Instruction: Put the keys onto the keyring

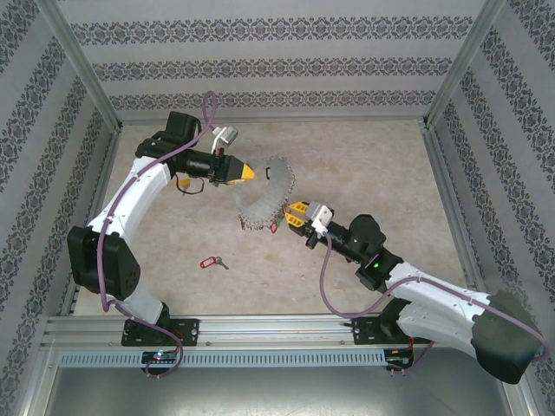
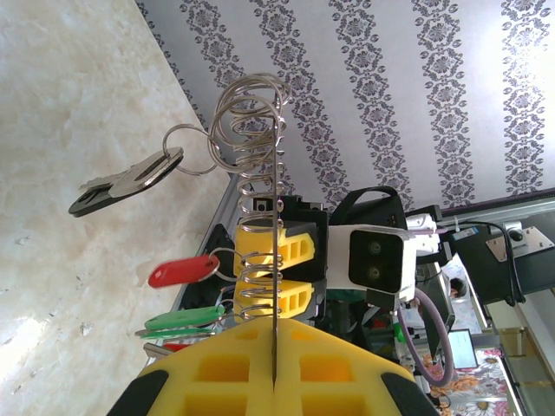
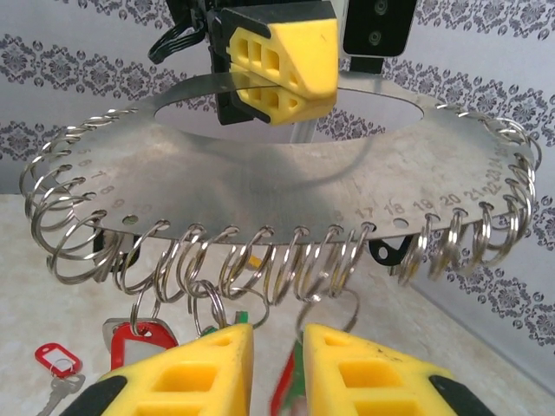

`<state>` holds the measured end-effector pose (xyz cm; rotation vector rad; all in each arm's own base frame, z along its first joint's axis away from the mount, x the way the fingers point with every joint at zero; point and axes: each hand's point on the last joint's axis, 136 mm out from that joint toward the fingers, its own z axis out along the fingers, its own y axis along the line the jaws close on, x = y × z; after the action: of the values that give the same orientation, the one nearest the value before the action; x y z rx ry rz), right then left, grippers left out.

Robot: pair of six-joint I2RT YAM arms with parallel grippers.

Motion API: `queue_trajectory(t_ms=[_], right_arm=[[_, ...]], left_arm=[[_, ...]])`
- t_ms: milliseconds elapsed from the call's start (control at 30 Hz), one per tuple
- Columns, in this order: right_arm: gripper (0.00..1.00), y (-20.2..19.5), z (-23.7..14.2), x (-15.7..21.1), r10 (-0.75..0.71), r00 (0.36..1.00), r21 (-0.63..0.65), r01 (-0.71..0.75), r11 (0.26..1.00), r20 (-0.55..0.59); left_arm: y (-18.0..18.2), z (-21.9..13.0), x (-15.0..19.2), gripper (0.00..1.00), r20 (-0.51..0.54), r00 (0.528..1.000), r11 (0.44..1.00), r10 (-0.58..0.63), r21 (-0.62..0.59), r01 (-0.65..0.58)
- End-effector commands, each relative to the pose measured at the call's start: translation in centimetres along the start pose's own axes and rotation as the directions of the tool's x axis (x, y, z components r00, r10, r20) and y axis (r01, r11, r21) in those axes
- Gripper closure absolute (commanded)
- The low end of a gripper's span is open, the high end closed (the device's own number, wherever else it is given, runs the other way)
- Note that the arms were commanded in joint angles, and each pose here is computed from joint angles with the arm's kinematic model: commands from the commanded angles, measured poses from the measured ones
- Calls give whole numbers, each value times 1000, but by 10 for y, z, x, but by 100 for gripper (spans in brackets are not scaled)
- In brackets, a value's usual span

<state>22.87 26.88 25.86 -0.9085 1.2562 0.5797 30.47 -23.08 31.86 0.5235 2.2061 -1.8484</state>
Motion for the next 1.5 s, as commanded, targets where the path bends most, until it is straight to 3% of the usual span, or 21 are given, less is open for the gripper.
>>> queue_trajectory(t_ms=[0, 67, 133, 533, 1100, 1467], right_arm=[[76, -8, 3, -34, -37, 994, 30, 34, 999, 102], [90, -8, 4, -36, -44, 994, 29, 41, 999, 101], [95, -7, 6, -37, -52, 994, 18, 50, 999, 96], [82, -7, 8, -35, -53, 994, 19, 52, 998, 90], [76, -4, 11, -27, -43, 996, 3, 43, 999, 72], [80, -12, 14, -28, -64, 996, 45, 61, 997, 61]], left_arm=[[-28, -2, 1, 100, -9, 998, 996, 56, 65, -55], [-28, -3, 1, 100, -8, 998, 996, 58, 66, -57], [-29, -2, 1, 100, -9, 998, 996, 59, 68, -58], [-32, -4, 4, 100, -7, 998, 995, 68, 67, -68], [-33, -3, 4, 100, -8, 997, 995, 72, 68, -72], [-34, -3, 4, 100, -9, 997, 995, 76, 72, -75]])
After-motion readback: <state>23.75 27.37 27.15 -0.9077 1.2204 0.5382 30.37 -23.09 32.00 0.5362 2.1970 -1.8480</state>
